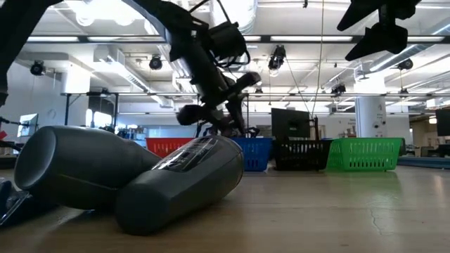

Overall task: Pick & Place Travel size toiletries
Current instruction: Put the blue shave cream into the blue bin

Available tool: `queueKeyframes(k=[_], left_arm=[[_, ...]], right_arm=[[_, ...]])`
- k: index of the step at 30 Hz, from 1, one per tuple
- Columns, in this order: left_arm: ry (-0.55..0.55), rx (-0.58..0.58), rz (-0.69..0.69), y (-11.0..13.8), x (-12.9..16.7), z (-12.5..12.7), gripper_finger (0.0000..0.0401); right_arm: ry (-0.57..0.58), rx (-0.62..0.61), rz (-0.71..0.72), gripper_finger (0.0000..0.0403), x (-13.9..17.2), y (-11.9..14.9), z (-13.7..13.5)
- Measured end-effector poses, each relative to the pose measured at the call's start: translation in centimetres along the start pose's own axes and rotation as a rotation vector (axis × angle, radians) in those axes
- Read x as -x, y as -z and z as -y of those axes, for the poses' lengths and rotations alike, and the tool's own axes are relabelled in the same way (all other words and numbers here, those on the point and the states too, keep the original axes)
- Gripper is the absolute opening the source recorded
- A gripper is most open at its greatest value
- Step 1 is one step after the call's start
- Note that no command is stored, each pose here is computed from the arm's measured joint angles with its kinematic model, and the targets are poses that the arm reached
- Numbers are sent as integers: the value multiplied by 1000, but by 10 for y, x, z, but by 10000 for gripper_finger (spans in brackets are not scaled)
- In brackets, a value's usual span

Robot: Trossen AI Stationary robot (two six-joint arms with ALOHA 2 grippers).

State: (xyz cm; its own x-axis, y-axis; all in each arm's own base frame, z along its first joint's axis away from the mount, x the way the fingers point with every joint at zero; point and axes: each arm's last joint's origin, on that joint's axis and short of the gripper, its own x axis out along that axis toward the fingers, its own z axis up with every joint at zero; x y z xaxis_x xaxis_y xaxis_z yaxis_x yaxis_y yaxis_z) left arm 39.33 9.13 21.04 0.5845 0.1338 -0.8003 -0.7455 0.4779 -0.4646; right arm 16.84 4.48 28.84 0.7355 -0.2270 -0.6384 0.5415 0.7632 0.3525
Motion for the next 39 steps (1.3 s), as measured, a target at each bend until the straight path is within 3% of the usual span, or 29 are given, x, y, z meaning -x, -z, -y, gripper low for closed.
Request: queueKeyframes(k=[2, 7, 12, 15, 20, 24, 27, 30, 33, 36, 39], left_arm=[[-50, -21, 19, -1, 4, 0, 118], [-32, -38, 119, -10, 20, 7, 182], [-32, -91, 34, -1, 42, 8, 245], [0, -180, -81, 19, 65, 16, 261], [-48, -309, -246, 85, 93, 33, 259], [-90, -327, -145, 125, 99, 42, 259], [-101, -294, -69, 135, 104, 44, 257], [-129, -267, 135, 119, 108, 45, 255], [-78, -271, 330, 78, 103, 48, 251], [-15, -405, 353, 46, 83, 45, 248], [-104, -496, 292, 30, 53, 30, 250]], right_arm=[[0, 6, 0, 361, 0, 0, 0], [0, 29, 0, 361, 0, 0, 0], [1, 30, -1, 365, 0, 0, 0], [3, 49, -3, 366, -1, 0, 0], [9, 68, -8, 366, -2, 1, -1], [19, 76, -17, 366, -5, 2, -2], [30, 84, -27, 366, -9, 3, -3], [39, 90, -35, 366, -12, 5, -4], [51, 98, -46, 366, -16, 6, -6], [62, 100, -54, 366, -20, 7, -7], [72, 96, -62, 366, -23, 9, -8]])
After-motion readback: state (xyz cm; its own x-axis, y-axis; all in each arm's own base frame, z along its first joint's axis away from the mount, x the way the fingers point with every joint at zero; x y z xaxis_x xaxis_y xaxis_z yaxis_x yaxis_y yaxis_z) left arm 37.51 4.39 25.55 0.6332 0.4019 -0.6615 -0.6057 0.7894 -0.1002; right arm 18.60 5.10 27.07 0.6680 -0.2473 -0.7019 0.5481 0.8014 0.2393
